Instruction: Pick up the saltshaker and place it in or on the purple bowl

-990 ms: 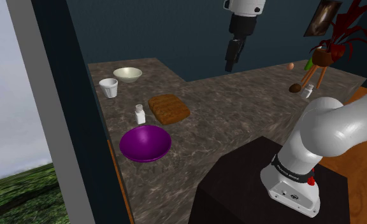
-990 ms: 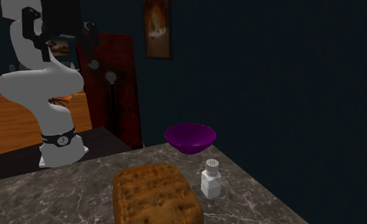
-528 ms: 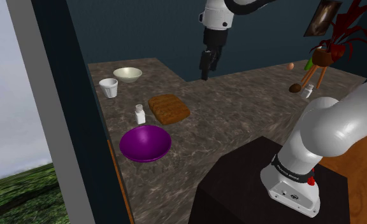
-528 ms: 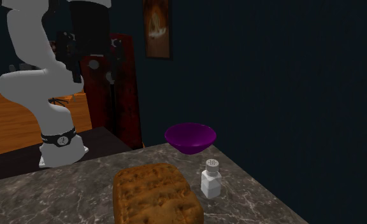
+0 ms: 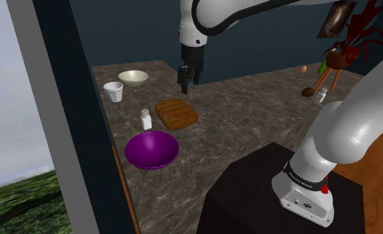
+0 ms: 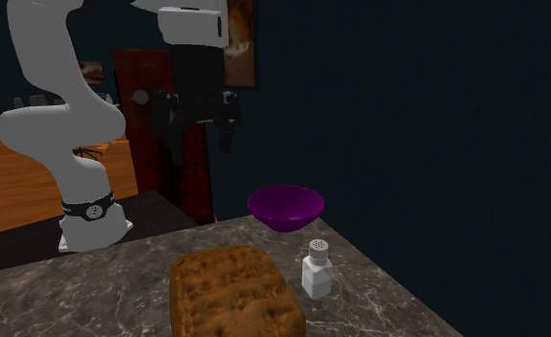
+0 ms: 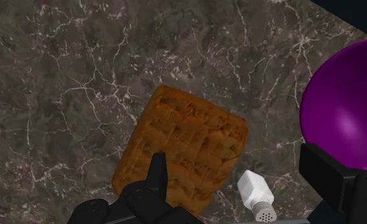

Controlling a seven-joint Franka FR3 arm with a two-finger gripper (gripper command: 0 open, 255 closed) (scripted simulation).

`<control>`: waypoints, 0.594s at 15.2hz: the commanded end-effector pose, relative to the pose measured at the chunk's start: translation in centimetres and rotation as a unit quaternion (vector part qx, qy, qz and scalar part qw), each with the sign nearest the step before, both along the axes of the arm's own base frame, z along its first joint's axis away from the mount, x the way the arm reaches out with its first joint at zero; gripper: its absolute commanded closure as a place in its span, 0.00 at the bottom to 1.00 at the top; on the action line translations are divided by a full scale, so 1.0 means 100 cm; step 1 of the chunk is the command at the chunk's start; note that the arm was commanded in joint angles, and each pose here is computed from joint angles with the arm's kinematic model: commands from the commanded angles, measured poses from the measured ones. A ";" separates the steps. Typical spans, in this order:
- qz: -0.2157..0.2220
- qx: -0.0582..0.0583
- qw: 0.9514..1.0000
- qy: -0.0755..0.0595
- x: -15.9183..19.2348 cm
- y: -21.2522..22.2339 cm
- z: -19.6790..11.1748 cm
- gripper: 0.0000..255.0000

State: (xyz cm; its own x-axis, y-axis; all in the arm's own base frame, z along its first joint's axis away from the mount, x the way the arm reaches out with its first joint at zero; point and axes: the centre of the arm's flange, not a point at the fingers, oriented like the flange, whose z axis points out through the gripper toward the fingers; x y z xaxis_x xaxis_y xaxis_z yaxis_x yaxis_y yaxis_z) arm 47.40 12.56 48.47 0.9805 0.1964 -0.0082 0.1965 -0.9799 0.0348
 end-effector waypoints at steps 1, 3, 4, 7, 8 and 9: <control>-0.001 0.003 1.000 0.001 0.018 0.011 -0.010 0.00; -0.001 0.005 1.000 0.002 0.038 0.023 -0.022 0.00; -0.002 0.006 1.000 0.003 0.048 0.029 -0.028 0.00; -0.002 0.010 1.000 0.005 0.078 0.047 -0.047 0.00; -0.002 0.011 1.000 0.005 0.088 0.053 -0.053 0.00; -0.003 0.012 1.000 0.006 0.098 0.059 -0.060 0.00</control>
State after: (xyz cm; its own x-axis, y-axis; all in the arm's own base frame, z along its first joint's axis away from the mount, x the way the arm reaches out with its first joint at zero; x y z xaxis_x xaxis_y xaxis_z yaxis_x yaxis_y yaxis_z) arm 56.20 17.89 43.25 0.9813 0.1921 -0.0147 0.1923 -0.9813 0.0123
